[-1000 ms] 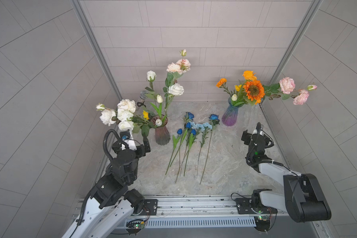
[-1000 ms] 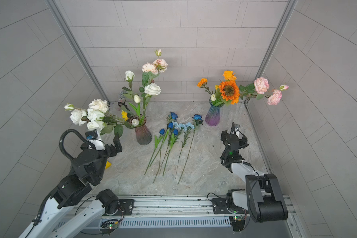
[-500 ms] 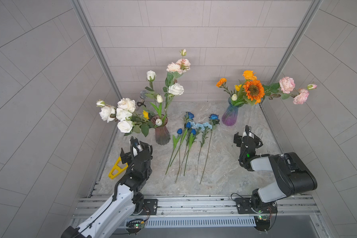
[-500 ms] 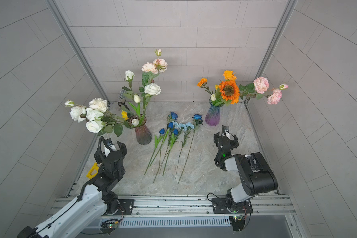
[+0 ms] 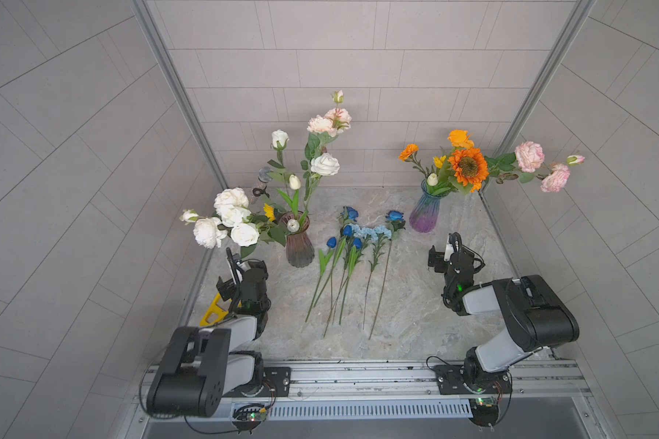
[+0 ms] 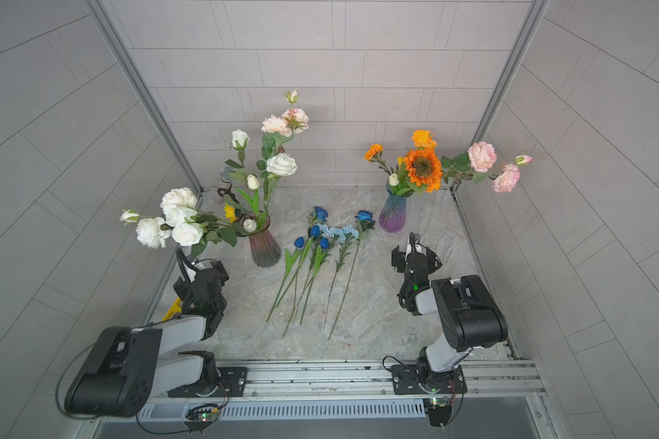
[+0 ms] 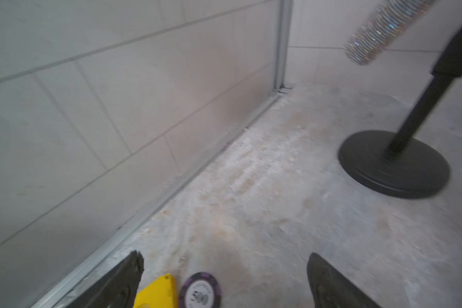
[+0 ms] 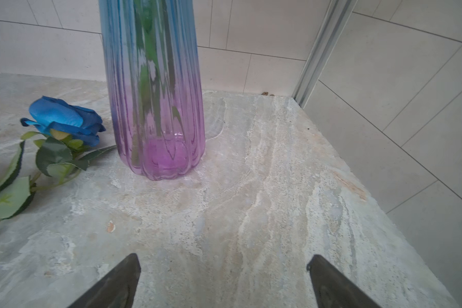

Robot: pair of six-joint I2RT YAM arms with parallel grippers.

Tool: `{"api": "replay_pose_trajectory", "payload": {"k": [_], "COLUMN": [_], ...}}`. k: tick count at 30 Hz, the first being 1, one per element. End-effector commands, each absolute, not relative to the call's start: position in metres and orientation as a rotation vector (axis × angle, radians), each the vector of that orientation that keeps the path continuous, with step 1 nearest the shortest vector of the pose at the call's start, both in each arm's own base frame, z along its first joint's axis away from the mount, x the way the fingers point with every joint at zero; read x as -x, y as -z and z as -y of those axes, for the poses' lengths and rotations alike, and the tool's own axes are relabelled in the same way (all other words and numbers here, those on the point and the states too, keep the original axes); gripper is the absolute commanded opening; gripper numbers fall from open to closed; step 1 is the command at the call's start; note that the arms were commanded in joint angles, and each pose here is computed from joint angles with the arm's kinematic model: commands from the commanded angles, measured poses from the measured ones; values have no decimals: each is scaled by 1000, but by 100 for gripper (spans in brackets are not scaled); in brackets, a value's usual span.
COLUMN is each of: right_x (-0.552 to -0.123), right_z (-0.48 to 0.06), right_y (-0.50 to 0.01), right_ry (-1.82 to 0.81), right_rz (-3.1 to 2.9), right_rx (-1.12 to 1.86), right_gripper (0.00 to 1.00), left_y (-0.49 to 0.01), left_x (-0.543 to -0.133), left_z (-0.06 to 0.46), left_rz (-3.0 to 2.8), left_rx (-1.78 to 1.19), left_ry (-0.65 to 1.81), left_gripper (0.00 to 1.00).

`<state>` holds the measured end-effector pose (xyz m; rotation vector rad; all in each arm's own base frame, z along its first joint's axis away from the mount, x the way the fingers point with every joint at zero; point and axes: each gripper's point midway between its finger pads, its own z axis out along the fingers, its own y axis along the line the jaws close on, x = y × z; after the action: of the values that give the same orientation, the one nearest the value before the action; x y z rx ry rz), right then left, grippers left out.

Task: Pick out blue flowers from the vase
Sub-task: Reset both arms

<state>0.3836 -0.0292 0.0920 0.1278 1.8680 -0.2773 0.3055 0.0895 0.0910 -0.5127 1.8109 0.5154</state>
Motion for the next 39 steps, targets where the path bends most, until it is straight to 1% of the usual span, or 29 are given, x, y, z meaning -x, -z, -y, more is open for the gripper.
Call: {"api": "replay_pose_trajectory", "payload": {"k": [1,4,9,12,15,18,39], "right_x": [-387,-386,-386,-386,-389,-392,-392], "right_z": [28,28,28,28,27,28,27], "right_y": [-95,-95,-95,-95,-94,-92,-92], "right_ry": [270,271,271,274,253,214,209], "right_rz": [-1855,-1855,-1858,-1855,-1873,-1894,-1894], "right_rx": [-115,-117,-116,-114,-114,-114,-106], "right_gripper": [99,99,99,99,99,99,99], "left_y": [-119,-105,-100,-98,-89,-86,-84], "left_x": [-332,-350,-361,-366,-391,-400,-400], "left_z": [-65,-47,-32,-31,-6,-21,-21], "left_rz": [-1643,-1711,-1738,-1771,-1892,-1925,-1942], "left_rx": [406,287,197,192,19,104,101], "left_ry": [-320,-295,-280,-286,-203,-133,-126], "left_gripper": [100,100,100,100,100,100,100]}}
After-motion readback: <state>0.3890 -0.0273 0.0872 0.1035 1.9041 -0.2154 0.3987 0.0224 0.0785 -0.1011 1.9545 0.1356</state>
